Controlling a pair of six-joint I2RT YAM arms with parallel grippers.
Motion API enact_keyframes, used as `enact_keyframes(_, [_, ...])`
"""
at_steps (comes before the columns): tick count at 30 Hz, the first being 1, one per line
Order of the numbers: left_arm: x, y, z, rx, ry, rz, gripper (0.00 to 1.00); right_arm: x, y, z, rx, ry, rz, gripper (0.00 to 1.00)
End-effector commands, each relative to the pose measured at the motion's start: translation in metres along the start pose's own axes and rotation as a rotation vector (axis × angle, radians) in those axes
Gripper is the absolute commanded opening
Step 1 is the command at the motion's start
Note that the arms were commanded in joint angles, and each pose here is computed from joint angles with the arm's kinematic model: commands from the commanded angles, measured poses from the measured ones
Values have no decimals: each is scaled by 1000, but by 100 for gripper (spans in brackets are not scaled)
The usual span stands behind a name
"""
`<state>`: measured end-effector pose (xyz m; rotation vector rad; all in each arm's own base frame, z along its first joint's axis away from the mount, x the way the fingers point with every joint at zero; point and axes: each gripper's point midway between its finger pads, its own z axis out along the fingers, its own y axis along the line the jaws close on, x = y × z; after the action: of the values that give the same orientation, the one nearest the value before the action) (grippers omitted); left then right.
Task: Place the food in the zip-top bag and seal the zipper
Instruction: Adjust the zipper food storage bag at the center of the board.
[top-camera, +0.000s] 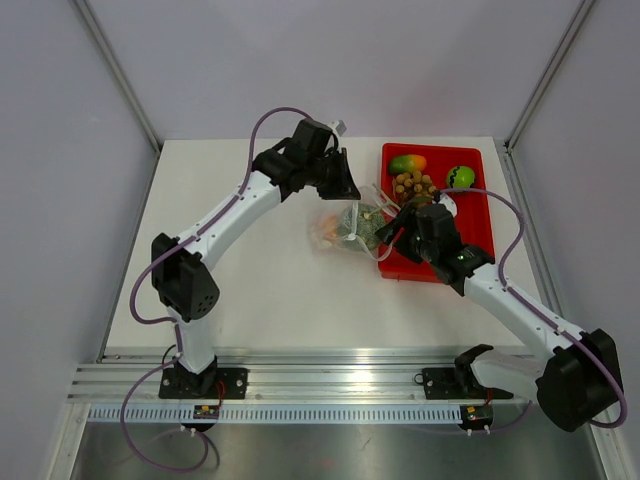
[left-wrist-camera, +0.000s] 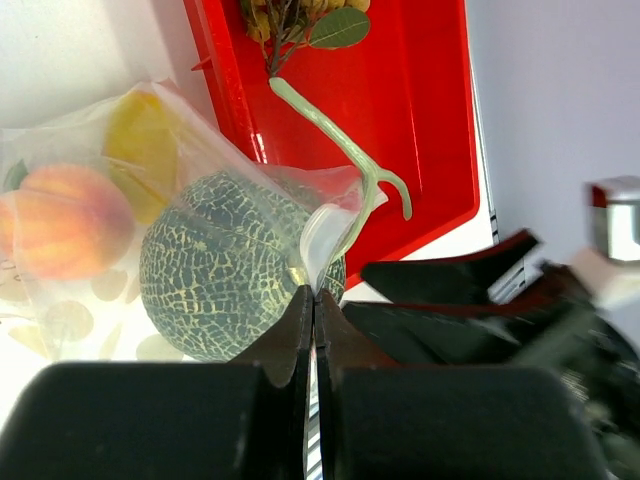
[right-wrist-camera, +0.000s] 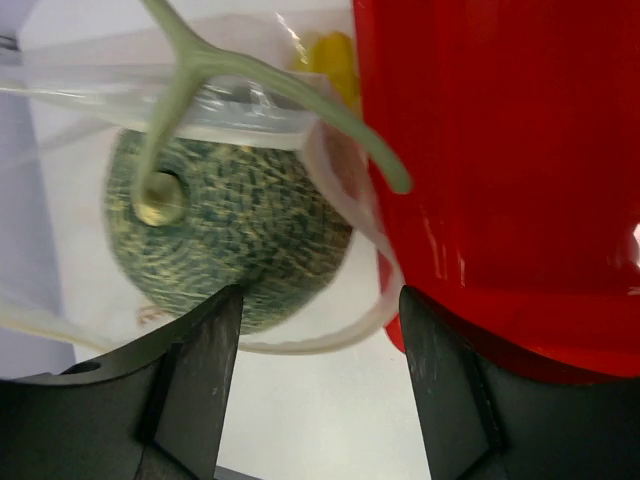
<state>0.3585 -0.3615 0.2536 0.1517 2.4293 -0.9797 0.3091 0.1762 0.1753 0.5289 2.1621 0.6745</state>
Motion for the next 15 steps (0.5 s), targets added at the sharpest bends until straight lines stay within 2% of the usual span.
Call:
enact_keyframes(1, [-18, -31, -30, 108, -80, 29, 0, 7, -7, 7, -16, 4, 13, 70])
enact_keyframes(6, [-16, -28, -31, 101, -79, 26, 0, 12, -16, 13, 4, -5, 46, 59])
enact_keyframes(15, [-19, -31, -33, 119, -87, 16, 0, 34, -26, 40, 13, 52, 73, 52])
